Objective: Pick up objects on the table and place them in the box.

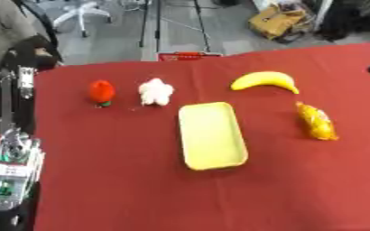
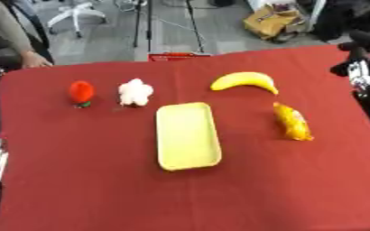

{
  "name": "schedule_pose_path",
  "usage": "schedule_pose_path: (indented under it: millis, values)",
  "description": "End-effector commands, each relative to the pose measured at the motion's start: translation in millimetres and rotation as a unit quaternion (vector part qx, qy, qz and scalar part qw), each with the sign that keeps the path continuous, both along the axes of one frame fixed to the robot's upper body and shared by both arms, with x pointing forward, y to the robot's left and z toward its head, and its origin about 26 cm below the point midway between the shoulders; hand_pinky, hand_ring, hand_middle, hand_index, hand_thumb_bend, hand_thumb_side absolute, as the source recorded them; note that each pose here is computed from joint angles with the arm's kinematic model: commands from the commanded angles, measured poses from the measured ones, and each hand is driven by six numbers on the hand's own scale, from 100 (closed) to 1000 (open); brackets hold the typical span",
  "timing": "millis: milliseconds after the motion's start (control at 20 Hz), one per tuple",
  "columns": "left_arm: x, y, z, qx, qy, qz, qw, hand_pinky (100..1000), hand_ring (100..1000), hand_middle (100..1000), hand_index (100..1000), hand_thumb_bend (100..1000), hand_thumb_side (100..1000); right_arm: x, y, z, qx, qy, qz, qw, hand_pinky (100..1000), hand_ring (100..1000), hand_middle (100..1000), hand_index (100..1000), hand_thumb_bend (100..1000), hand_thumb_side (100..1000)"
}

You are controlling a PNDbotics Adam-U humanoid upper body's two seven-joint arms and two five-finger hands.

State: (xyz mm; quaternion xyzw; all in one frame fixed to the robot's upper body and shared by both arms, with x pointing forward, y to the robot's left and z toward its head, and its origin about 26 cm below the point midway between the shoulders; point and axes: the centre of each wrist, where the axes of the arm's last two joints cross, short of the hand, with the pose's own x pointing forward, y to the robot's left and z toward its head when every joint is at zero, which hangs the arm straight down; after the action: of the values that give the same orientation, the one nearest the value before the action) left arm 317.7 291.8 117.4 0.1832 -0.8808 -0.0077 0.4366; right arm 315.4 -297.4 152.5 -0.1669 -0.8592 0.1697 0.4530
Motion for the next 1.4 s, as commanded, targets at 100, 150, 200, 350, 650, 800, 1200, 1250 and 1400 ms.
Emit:
schedule_pose_path:
  millis: [100,150,200,350,650,800,1200,1250,1400]
  values:
    - [-0.9,1,8.7,0.006,-0.014,0.001,1.000,688,627,719,801,593,894,0.4,-1,7.3,-0.009,-0.012,-0.001,1.000,673,617,753,904,100,744]
    - [-0.9,1,8.7,0.007,-0.014,0.001,1.000,688,628,719,801,593,894,0.4,-1,7.2,-0.009,-0.012,-0.001,1.000,673,617,753,904,100,744]
    - [-0.9,1,8.7,0.007,-0.014,0.000,1.000,688,628,719,801,593,894,0.4,-1,7.2,-0.009,-0.012,-0.001,1.000,673,617,753,904,100,744]
    - [-0.8,1,8.7,0.007,-0.014,0.001,1.000,688,628,719,801,595,893,0.7,-1,7.6,-0.011,-0.012,-0.002,1.000,671,620,755,904,100,744]
    - [-0.9,2,7.7,0.007,-0.012,0.001,1.000,688,627,719,801,595,893,5.9,-10,9.0,-0.040,0.010,-0.047,0.998,666,624,757,902,108,723]
    - [-1.0,2,7.5,0.008,-0.011,0.001,1.000,688,627,719,802,595,893,10.5,-21,9.2,-0.085,0.033,-0.085,0.992,673,659,785,921,163,696]
    - [-0.7,2,6.8,0.010,-0.009,-0.002,1.000,688,627,719,802,595,893,29.5,-45,1.0,-0.302,0.118,-0.125,0.938,734,777,880,950,309,645]
    - [-0.7,2,6.8,0.010,-0.009,-0.002,1.000,688,627,719,802,595,893,32.8,-47,-0.5,-0.322,0.130,-0.124,0.930,736,781,884,951,315,643]
    - [-0.8,2,6.6,0.010,-0.008,-0.002,1.000,688,627,719,802,595,892,39.5,-54,-3.9,-0.358,0.152,-0.123,0.913,745,794,894,953,385,640]
